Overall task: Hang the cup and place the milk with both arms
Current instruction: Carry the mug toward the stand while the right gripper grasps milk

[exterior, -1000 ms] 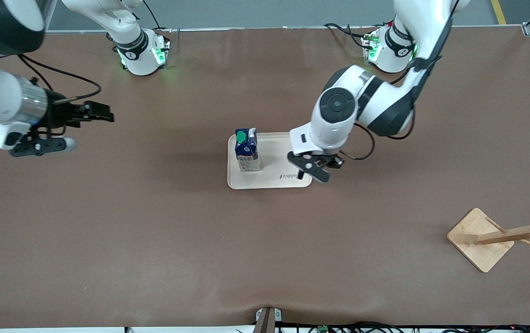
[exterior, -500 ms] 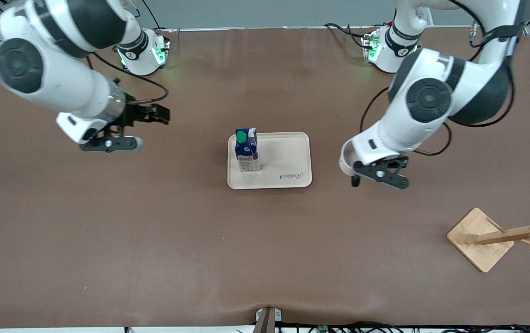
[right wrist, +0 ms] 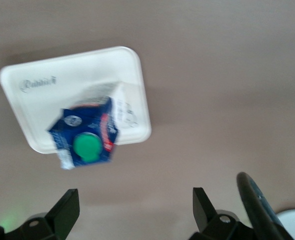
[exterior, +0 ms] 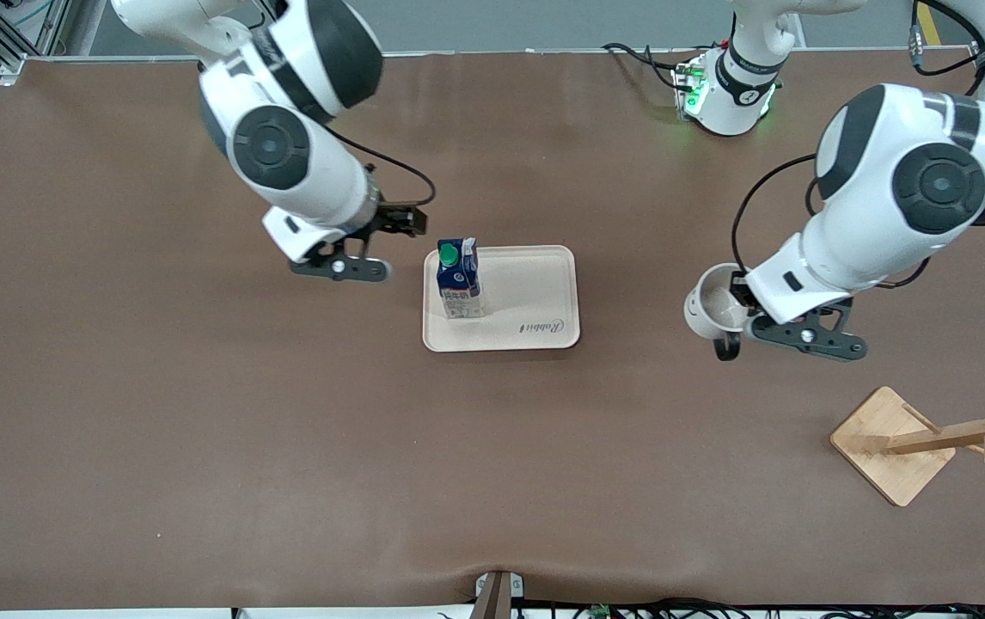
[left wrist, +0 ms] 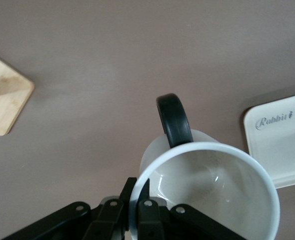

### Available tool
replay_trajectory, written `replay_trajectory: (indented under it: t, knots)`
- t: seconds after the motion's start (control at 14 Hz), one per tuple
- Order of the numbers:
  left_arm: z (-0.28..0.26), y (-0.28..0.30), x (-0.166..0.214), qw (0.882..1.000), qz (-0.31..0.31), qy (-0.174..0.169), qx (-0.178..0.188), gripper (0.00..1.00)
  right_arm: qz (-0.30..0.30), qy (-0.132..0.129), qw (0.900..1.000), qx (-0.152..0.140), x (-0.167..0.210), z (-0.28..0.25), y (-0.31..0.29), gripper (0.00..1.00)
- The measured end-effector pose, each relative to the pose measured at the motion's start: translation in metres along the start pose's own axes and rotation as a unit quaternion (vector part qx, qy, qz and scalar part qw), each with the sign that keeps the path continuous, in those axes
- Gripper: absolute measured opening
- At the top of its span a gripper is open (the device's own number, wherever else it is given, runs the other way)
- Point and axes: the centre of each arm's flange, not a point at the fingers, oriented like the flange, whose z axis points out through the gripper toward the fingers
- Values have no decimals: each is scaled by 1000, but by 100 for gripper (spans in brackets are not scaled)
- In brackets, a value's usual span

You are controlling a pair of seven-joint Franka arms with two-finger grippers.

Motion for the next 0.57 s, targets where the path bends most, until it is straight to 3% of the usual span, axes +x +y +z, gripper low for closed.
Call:
replay_trajectory:
  t: [0.36, 0.57]
  knots:
    - [-20, -42, -5, 999, -35, 8, 0, 6, -15, 21, 1000, 11, -7, 45, -51, 100]
    - [-33, -47, -10, 999, -41, -5, 0, 6, -20, 23, 1000, 8, -14, 76, -75, 100]
